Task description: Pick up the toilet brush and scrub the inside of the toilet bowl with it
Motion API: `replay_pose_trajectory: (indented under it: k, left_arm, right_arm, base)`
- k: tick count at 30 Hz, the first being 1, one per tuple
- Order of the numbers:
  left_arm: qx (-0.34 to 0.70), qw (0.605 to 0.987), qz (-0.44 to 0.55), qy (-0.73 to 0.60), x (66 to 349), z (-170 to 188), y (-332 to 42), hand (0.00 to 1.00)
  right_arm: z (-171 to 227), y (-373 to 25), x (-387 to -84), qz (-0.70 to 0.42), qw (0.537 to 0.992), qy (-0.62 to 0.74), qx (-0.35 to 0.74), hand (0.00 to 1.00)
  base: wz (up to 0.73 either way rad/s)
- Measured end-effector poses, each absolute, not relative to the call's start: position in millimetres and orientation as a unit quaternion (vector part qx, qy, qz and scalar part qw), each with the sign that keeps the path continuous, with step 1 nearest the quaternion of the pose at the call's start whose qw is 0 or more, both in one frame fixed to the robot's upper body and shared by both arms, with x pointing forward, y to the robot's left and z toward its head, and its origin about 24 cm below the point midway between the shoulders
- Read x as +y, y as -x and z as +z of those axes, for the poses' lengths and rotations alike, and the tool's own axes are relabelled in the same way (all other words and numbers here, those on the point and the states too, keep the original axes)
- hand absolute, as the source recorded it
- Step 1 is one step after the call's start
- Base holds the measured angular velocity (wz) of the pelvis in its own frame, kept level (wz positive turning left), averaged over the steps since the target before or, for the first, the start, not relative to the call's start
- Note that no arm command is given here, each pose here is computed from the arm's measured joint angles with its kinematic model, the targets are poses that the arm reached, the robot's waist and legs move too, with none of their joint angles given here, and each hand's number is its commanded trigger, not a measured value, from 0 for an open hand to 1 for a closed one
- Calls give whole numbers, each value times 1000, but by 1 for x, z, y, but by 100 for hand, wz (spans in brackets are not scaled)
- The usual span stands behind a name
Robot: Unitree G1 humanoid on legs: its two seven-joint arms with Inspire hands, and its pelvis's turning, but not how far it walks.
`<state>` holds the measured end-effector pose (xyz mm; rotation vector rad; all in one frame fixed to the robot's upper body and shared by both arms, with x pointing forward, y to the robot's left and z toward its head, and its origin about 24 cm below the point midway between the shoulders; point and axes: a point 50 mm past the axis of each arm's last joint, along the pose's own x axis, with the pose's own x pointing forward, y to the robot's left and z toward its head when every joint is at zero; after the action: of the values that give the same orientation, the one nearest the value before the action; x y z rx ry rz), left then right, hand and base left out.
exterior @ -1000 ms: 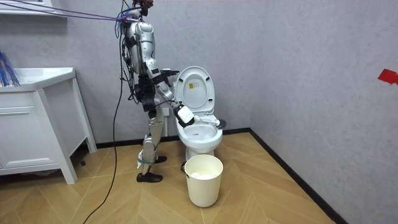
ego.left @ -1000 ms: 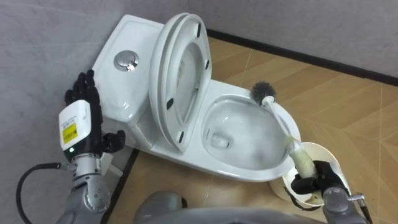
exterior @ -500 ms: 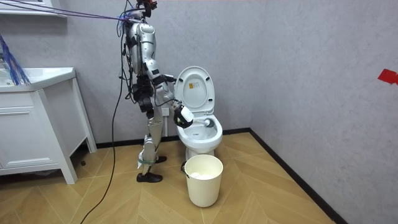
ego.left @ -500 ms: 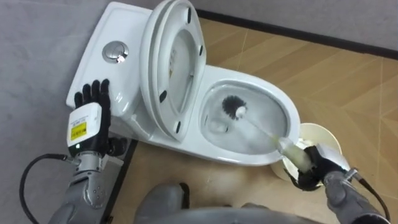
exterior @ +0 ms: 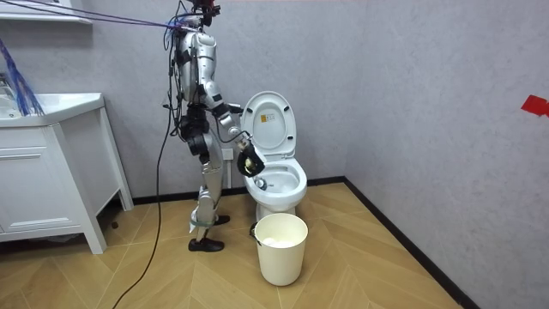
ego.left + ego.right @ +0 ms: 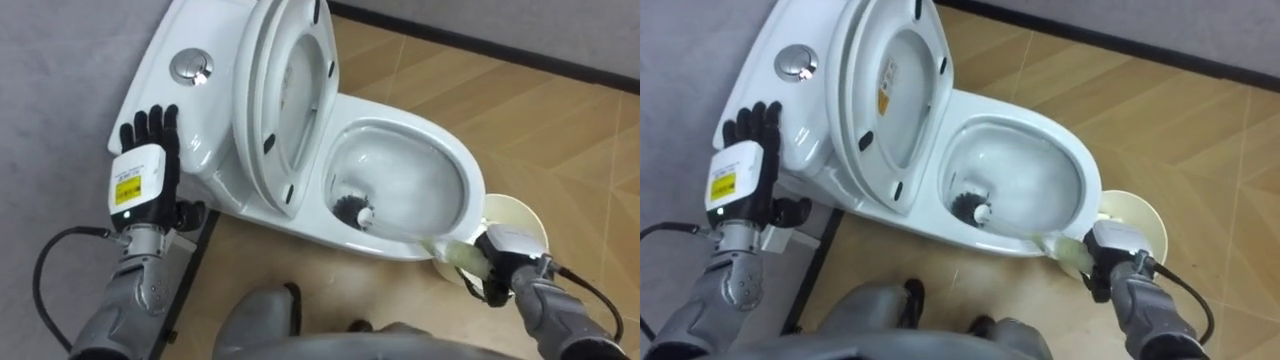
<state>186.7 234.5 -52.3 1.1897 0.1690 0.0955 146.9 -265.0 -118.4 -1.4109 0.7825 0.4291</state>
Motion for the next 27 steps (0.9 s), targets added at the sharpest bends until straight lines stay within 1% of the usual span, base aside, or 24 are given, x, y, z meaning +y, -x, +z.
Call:
replay_pose_trajectory:
  k: [7,10,12,17,22,25,27]
  left_arm:
    - [59,821,57,-564,234,-47,-201,0]
    - [49,823,66,-562,235,-43,-213,0]
    - [32,821,71,-565,235,-35,-223,0]
    - [-13,816,57,-575,229,-19,-244,0]
    - [-53,815,50,-575,219,-6,-257,0]
    - [-74,818,47,-569,213,1,-264,0]
    - [-85,817,53,-568,211,6,-268,0]
  right_arm:
    - [-113,-155,-275,180,661,643,343,100]
    - [-107,-171,-278,164,668,642,339,100]
    - [-98,-190,-280,151,673,647,326,100]
    - [-76,-225,-291,123,676,657,309,100]
    - [-47,-265,-291,61,720,630,283,100]
    - [-37,-273,-301,24,733,612,295,100]
    - [-29,-279,-304,3,750,593,294,100]
  base:
    - [0]
    - [-3]
    - [3]
    - [8]
    - [10]
    - [7]
    - [-2]
